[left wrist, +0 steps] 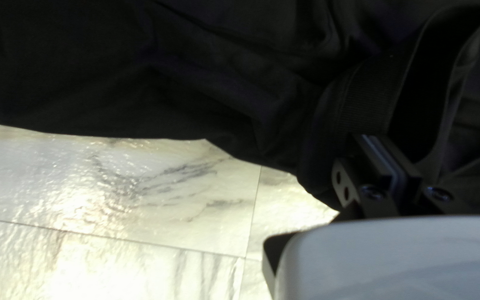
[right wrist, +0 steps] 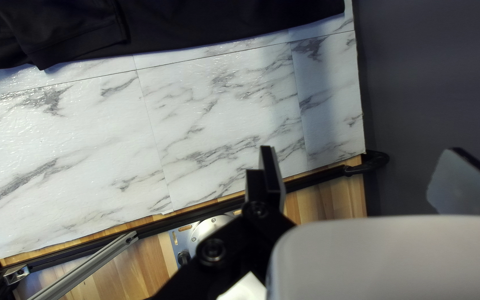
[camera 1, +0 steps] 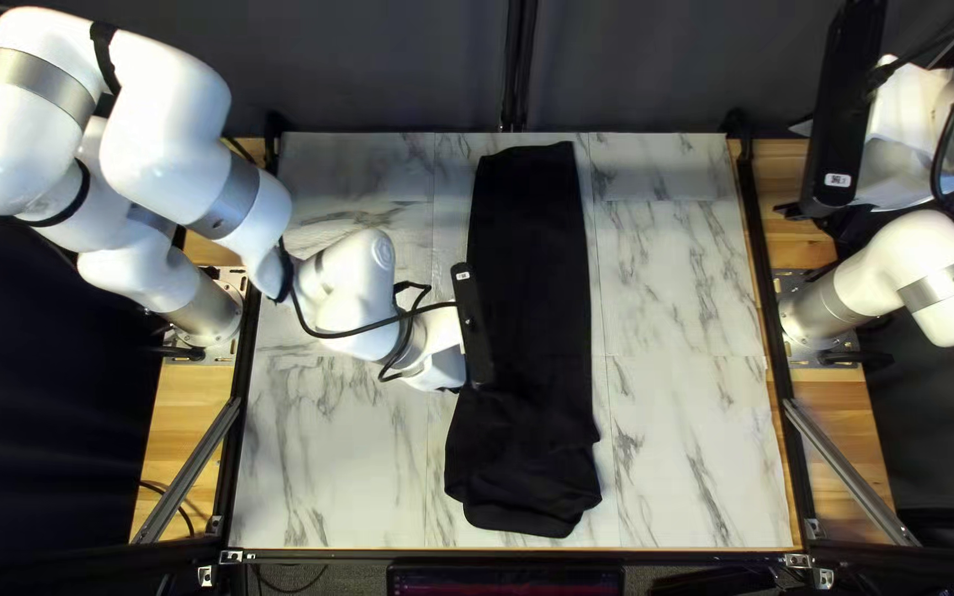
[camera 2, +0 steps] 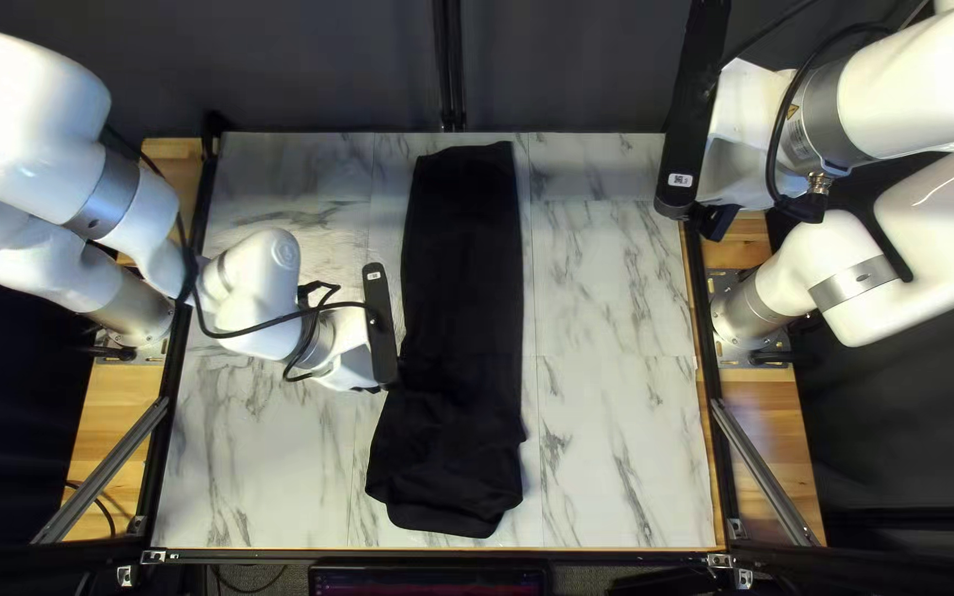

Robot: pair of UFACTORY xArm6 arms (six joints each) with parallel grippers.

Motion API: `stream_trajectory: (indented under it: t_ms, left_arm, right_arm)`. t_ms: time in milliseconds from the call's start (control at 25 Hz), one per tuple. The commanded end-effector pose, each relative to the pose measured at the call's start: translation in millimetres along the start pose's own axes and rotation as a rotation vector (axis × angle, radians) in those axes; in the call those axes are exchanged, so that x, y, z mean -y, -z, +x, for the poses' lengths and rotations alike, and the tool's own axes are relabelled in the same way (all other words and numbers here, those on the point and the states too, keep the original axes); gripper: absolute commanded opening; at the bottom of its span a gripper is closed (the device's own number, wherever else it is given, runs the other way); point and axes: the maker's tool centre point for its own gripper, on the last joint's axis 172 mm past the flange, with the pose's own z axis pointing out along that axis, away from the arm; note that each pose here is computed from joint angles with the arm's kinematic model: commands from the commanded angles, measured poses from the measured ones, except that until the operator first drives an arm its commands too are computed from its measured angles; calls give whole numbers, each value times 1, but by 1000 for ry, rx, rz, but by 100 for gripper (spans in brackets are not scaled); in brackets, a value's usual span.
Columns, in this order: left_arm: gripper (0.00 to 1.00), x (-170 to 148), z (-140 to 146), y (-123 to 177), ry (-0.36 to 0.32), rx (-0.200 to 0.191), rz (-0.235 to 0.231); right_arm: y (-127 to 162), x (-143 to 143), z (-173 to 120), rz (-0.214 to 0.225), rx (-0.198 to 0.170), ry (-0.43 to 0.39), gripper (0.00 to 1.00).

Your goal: Fold t-shirt

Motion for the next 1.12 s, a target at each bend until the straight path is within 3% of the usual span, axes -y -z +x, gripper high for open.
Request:
stream_trajectory:
  t_ms: [40, 280, 480, 680, 840, 1120]
  left_arm:
    - [100, -17, 13, 11, -74, 62, 7]
    - [100, -40, 53, 19, -93, 48, 4]
    - [100, -58, 65, 1, -175, 71, -43]
    - [100, -72, 67, -22, -283, 128, -124]
    - [100, -79, 63, -33, -386, 206, -180]
    - [100, -84, 67, -47, -505, 307, -277]
  right_arm:
    - [0, 0, 0, 0, 0, 0, 100]
    - [0, 0, 0, 0, 0, 0, 100]
    - [0, 0, 0, 0, 0, 0, 100]
    - [0, 0, 0, 0, 0, 0, 100]
    - [0, 0, 0, 0, 0, 0, 100]
    - [0, 0, 0, 0, 0, 0, 100]
